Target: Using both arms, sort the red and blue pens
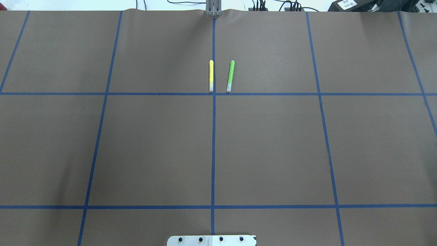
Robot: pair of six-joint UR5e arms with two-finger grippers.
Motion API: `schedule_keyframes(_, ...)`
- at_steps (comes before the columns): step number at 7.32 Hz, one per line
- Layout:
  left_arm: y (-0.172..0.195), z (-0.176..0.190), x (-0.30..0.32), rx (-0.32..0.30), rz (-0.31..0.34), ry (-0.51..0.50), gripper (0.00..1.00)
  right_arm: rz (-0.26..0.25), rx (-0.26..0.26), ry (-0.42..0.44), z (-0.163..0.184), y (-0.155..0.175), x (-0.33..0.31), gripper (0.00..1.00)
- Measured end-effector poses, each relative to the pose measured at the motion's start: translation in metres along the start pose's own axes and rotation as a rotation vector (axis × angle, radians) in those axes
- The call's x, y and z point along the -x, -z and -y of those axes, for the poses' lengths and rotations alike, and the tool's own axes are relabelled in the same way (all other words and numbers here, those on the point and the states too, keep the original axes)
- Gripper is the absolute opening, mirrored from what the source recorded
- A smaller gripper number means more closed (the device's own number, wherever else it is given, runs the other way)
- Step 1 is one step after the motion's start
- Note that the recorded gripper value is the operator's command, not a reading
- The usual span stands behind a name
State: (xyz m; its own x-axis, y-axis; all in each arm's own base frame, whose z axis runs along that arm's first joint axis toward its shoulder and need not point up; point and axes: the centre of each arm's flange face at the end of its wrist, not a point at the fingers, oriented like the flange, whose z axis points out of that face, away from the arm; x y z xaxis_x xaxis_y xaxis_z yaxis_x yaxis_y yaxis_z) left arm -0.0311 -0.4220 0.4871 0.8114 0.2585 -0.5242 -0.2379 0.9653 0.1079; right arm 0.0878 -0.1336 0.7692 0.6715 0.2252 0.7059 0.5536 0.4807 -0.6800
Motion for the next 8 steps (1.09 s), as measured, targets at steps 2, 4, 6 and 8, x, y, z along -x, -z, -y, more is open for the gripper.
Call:
schedule_keyframes(2, 0.000, 0.001, 0.000, -0.001, -0.001, -0.002, 0.00, 0.018, 0.016, -0.012, 0.004, -0.007, -0.007, 0.00)
schedule_keyframes(4, 0.000, 0.001, 0.000, -0.003, -0.002, -0.005, 0.00, 0.046, 0.024, -0.027, 0.009, -0.015, -0.015, 0.00)
schedule_keyframes(6, 0.001, 0.002, -0.001, -0.005, -0.001, -0.008, 0.00, 0.075, 0.023, -0.039, 0.014, -0.021, -0.021, 0.25)
schedule_keyframes(8, 0.002, 0.004, -0.002, -0.008, -0.001, -0.010, 0.00, 0.084, 0.025, -0.044, 0.015, -0.023, -0.023, 0.86)
